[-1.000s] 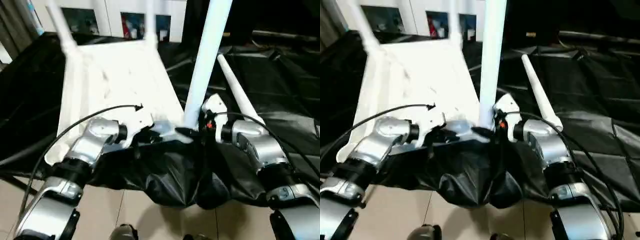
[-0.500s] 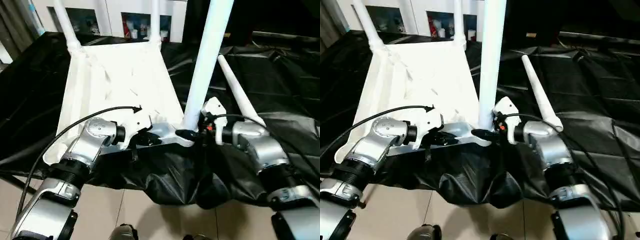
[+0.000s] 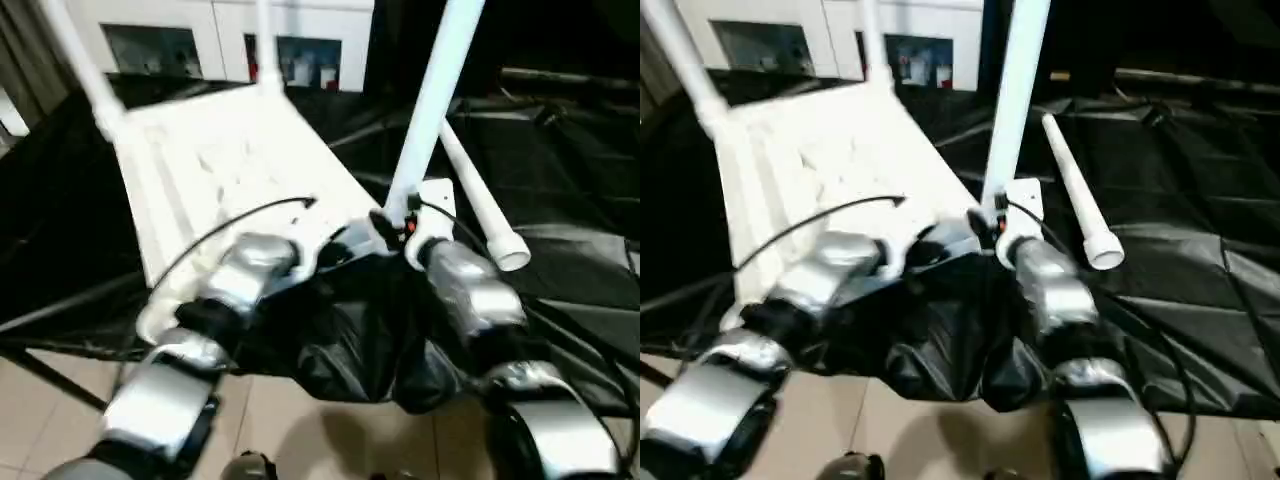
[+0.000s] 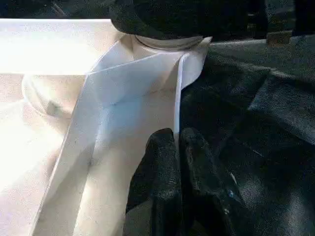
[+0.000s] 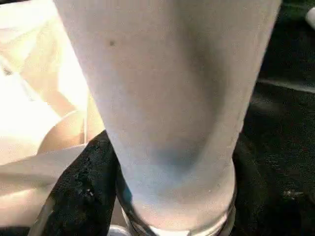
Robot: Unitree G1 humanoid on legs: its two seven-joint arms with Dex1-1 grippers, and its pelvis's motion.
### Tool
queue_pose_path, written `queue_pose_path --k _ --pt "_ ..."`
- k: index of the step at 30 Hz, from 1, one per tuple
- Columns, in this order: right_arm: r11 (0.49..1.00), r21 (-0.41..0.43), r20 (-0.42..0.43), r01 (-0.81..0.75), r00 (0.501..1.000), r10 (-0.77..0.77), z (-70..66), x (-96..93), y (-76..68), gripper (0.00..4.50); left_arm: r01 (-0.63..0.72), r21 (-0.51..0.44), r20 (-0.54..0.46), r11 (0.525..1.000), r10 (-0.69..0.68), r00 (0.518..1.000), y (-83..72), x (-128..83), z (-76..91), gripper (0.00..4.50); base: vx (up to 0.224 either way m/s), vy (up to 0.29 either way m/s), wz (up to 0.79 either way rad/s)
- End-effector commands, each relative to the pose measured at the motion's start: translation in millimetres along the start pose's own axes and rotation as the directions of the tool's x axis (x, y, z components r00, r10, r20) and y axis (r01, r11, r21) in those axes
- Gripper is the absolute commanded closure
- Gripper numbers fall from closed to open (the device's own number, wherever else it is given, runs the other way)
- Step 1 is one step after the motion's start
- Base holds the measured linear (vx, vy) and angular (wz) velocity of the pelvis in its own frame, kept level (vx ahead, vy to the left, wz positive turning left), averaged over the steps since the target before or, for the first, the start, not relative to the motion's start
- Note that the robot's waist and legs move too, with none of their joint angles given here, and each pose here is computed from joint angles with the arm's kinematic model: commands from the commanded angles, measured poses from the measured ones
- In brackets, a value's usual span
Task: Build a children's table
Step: Rotate leg to tighten
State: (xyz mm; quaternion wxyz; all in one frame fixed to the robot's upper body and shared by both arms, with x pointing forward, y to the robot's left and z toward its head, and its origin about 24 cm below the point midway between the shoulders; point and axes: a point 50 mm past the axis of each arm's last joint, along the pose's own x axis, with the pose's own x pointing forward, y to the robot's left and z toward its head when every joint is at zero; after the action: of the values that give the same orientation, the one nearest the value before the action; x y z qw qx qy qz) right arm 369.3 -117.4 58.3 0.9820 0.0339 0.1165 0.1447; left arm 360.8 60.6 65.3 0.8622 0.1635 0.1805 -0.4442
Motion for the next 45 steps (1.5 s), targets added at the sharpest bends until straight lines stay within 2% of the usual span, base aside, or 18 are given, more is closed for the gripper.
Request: queue_pose_path --k 1,3,5,10,12,13,14,15,17,18,24,28,35,37,41,42,43,45 --pt "0.989 0.039 -0.102 -0.142 0.984 0.145 -30.4 1.5 37.6 1.07 -0.111 -0.018 0.049 0.994 0.112 0.993 3.8 4 10.6 4.50 0.000 0.000 0.00" --pt "0.983 0.061 -0.065 -0.175 0.982 0.179 -22.1 2.9 36.9 1.07 -0.086 0.008 0.059 0.996 0.085 0.995 3.4 3 11.4 4.50 0.000 0.000 0.00" --pt "0.981 0.034 -0.052 -0.193 0.980 0.195 -17.9 3.3 35.2 0.71 -0.073 0.019 0.067 0.997 0.072 0.995 3.8 2 10.9 4.50 0.000 0.000 0.00" --pt "0.953 -0.036 -0.055 -0.300 0.953 0.298 -9.5 -0.9 29.0 0.71 -0.019 0.068 0.099 0.998 0.012 0.995 5.9 -6 9.9 4.50 0.000 0.000 0.00" --pt "0.908 -0.102 -0.081 -0.407 0.913 0.400 -4.5 -8.8 21.1 0.71 0.075 0.112 0.111 0.991 -0.088 0.990 5.0 -15 5.9 4.50 0.000 0.000 0.00" --pt "0.908 -0.102 -0.081 -0.407 0.913 0.400 -4.5 -8.8 21.1 0.71 0.075 0.112 0.111 0.991 -0.088 0.990 5.0 -15 5.9 4.50 0.000 0.000 0.00" --pt "0.856 -0.161 -0.112 -0.491 0.871 0.478 0.2 -17.3 12.9 0.71 0.169 0.153 0.101 0.974 -0.186 0.977 3.0 -24 0.0 4.50 0.000 0.000 0.00" --pt "0.854 -0.163 -0.113 -0.494 0.869 0.481 0.3 -17.7 12.6 0.71 0.173 0.154 0.101 0.973 -0.190 0.977 2.9 -25 -0.2 4.50 0.000 0.000 0.00" --pt "0.808 -0.208 -0.140 -0.552 0.834 0.534 5.0 -24.8 4.9 0.71 0.256 0.184 0.080 0.949 -0.274 0.958 0.4 -33 -7.0 4.50 0.000 0.000 0.00" --pt "0.808 -0.208 -0.140 -0.552 0.834 0.534 5.0 -24.8 4.9 0.71 0.256 0.184 0.080 0.949 -0.274 0.958 0.4 -33 -7.0 4.50 0.000 0.000 0.00" --pt "0.694 -0.255 -0.233 -0.673 0.739 0.632 7.7 -42.3 -7.1 0.71 0.354 0.211 0.063 0.911 -0.374 0.925 -1.4 -49 -14.9 4.50 0.000 0.000 0.00" --pt "0.669 -0.259 -0.251 -0.697 0.717 0.650 8.4 -47.1 -9.0 0.84 0.367 0.216 0.058 0.905 -0.387 0.920 -0.3 -55 -16.9 4.50 0.000 0.000 0.00" --pt "0.653 -0.246 -0.248 -0.716 0.698 0.672 9.8 -48.8 -8.4 1.44 0.375 0.214 0.052 0.902 -0.394 0.917 1.0 -61 -20.1 4.50 0.000 0.000 0.00" --pt "0.650 -0.242 -0.247 -0.720 0.694 0.677 10.0 -49.3 -7.8 1.46 0.377 0.212 0.053 0.902 -0.395 0.917 1.0 -61 -20.3 4.50 0.000 0.000 0.00" --pt "0.641 -0.223 -0.254 -0.734 0.679 0.689 4.4 -51.9 -4.1 1.71 0.375 0.207 0.054 0.903 -0.394 0.918 0.2 -61 -21.3 4.50 0.000 0.000 0.00" --pt "0.662 -0.214 -0.248 -0.718 0.696 0.674 0.9 -50.5 -3.6 1.72 0.364 0.199 0.051 0.910 -0.381 0.923 0.3 -60 -21.9 4.50 0.000 0.000 0.00" --pt "0.718 -0.200 -0.233 -0.666 0.745 0.626 -4.7 -45.9 -4.6 1.74 0.327 0.185 0.040 0.927 -0.339 0.940 2.3 -56 -22.9 4.50 0.000 0.000 0.00" --pt "0.753 -0.192 -0.225 -0.630 0.775 0.591 -8.3 -42.9 -5.4 1.75 0.301 0.177 0.032 0.937 -0.311 0.950 3.7 -54 -23.6 4.50 0.000 0.000 0.00"
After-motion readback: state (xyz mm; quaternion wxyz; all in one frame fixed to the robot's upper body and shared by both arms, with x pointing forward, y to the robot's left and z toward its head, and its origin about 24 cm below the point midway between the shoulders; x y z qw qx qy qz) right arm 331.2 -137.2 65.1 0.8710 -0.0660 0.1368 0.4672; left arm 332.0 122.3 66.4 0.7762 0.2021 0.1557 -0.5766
